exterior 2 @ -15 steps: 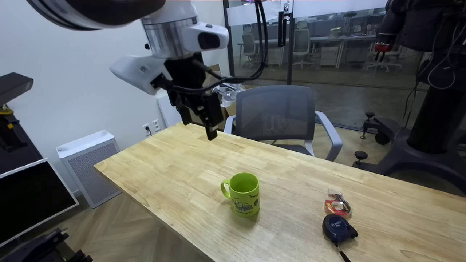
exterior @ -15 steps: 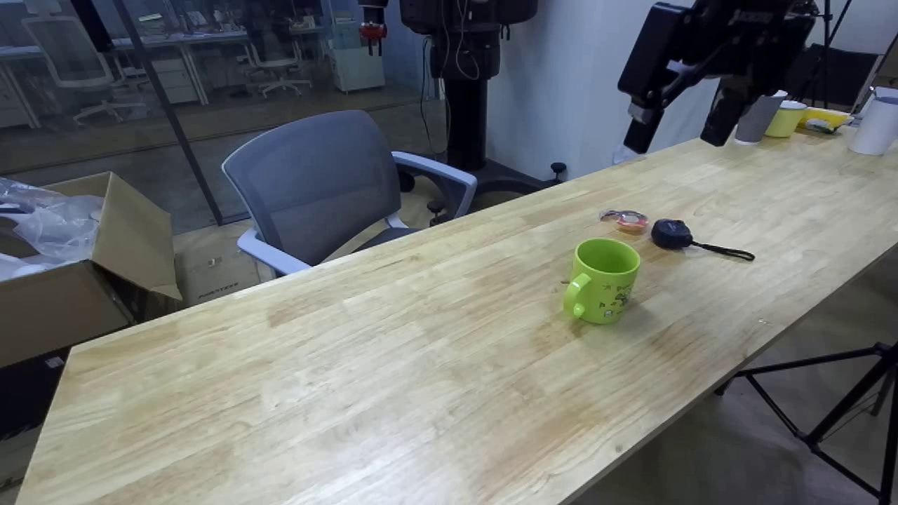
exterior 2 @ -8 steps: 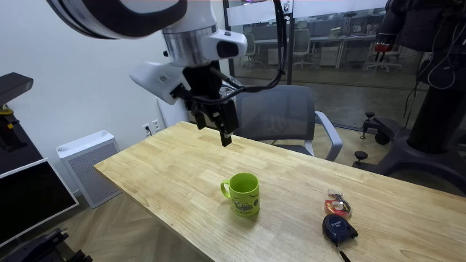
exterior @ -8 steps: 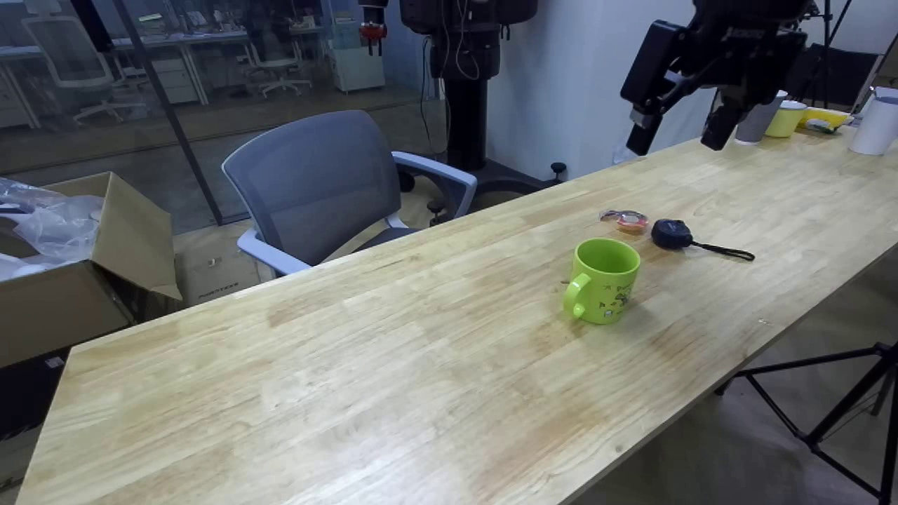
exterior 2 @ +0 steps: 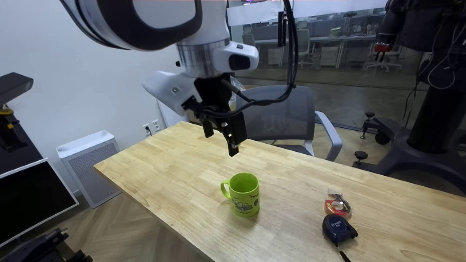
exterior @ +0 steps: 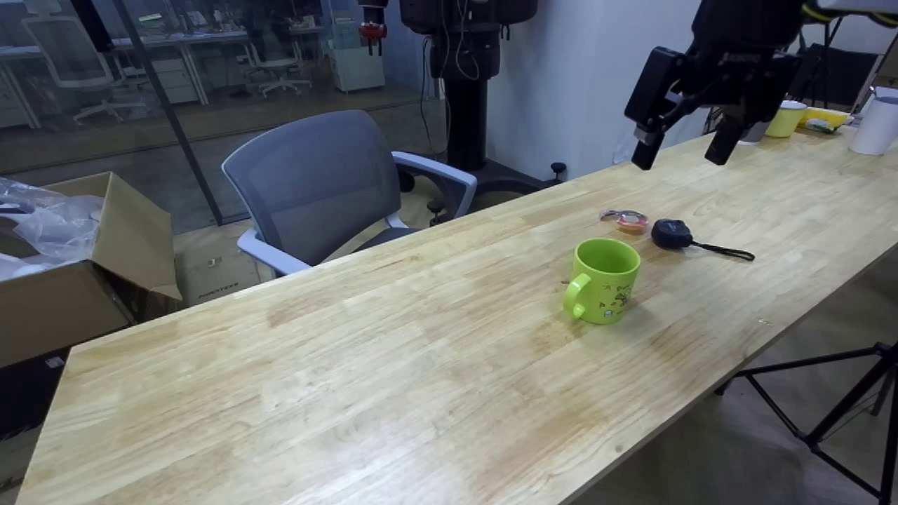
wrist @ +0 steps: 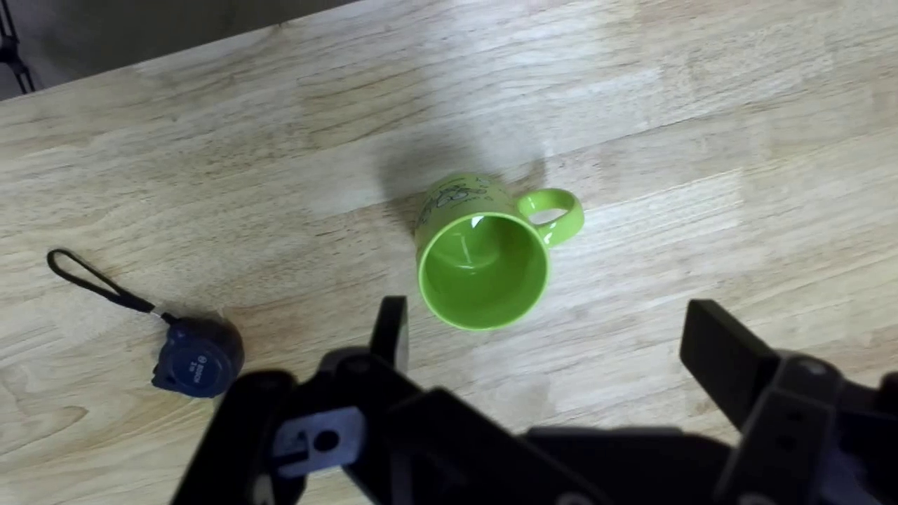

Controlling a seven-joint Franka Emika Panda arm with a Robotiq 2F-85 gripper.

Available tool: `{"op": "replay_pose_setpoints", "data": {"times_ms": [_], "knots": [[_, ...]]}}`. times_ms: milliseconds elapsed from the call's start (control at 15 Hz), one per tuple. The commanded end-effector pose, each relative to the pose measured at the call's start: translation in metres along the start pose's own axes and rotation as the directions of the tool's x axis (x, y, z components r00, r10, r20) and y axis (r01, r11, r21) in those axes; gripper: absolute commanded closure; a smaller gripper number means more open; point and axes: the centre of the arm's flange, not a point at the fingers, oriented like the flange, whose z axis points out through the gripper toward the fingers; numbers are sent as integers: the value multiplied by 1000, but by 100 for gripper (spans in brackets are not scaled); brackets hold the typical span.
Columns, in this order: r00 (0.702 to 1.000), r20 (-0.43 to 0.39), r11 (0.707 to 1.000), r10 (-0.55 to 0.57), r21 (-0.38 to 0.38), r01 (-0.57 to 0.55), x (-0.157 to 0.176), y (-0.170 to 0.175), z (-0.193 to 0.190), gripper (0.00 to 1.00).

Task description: Move the mug slightly to the left

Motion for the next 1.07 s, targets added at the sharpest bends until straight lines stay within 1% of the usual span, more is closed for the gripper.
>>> {"op": "replay_pose_setpoints", "data": {"times_ms": [0,600,1000], "knots": [[1000,0,1000,0,0,0,0,0,0,0],[1000,-1,1000,0,0,0,0,0,0,0],[1000,15,1000,15,-10,-15,6,5,16,0]]}}
